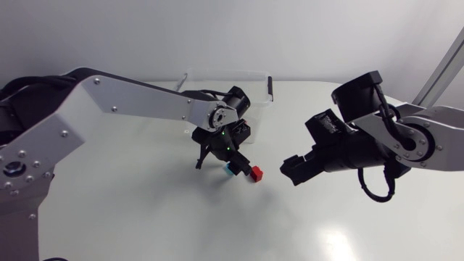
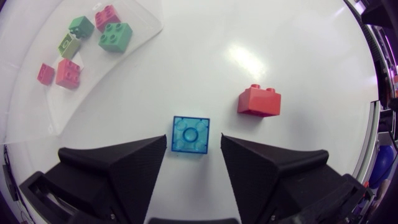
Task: Place the duplo bricks in the container
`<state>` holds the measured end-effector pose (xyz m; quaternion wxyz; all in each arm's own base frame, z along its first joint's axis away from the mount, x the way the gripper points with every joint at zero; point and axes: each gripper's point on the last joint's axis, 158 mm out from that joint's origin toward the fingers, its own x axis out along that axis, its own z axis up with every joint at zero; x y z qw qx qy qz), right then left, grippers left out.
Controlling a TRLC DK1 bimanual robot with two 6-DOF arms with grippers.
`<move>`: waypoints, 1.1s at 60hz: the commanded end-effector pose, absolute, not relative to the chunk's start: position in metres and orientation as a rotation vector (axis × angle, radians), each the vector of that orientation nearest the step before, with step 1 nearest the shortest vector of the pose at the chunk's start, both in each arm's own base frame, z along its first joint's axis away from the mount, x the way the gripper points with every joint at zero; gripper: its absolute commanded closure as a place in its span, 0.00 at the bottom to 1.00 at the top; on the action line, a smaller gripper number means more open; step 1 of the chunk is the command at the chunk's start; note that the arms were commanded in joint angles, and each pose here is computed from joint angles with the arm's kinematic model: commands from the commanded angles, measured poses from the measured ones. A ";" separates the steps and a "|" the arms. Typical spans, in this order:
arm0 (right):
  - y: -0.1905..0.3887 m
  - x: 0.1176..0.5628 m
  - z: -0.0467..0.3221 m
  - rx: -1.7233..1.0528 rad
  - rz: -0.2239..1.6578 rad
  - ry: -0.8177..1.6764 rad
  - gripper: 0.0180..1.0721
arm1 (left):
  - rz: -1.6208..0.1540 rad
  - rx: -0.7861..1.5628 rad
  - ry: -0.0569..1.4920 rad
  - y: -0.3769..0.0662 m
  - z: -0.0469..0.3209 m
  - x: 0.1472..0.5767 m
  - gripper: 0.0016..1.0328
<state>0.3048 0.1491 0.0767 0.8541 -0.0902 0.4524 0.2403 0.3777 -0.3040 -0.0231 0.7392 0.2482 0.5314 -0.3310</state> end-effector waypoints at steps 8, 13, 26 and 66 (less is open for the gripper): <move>0.151 0.294 0.061 -0.208 0.532 0.977 0.05 | -0.732 0.569 1.218 -0.302 -0.034 0.384 0.44; 0.152 0.296 0.057 -0.211 0.535 0.984 0.05 | -0.732 0.574 1.226 -0.303 -0.034 0.385 0.46; 0.164 0.299 0.042 -0.234 0.561 1.020 0.05 | -0.732 0.594 1.289 -0.303 -0.046 0.381 0.69; 0.206 0.342 -0.016 -0.345 0.527 1.033 0.15 | -0.720 0.495 1.039 -0.276 0.087 0.360 0.84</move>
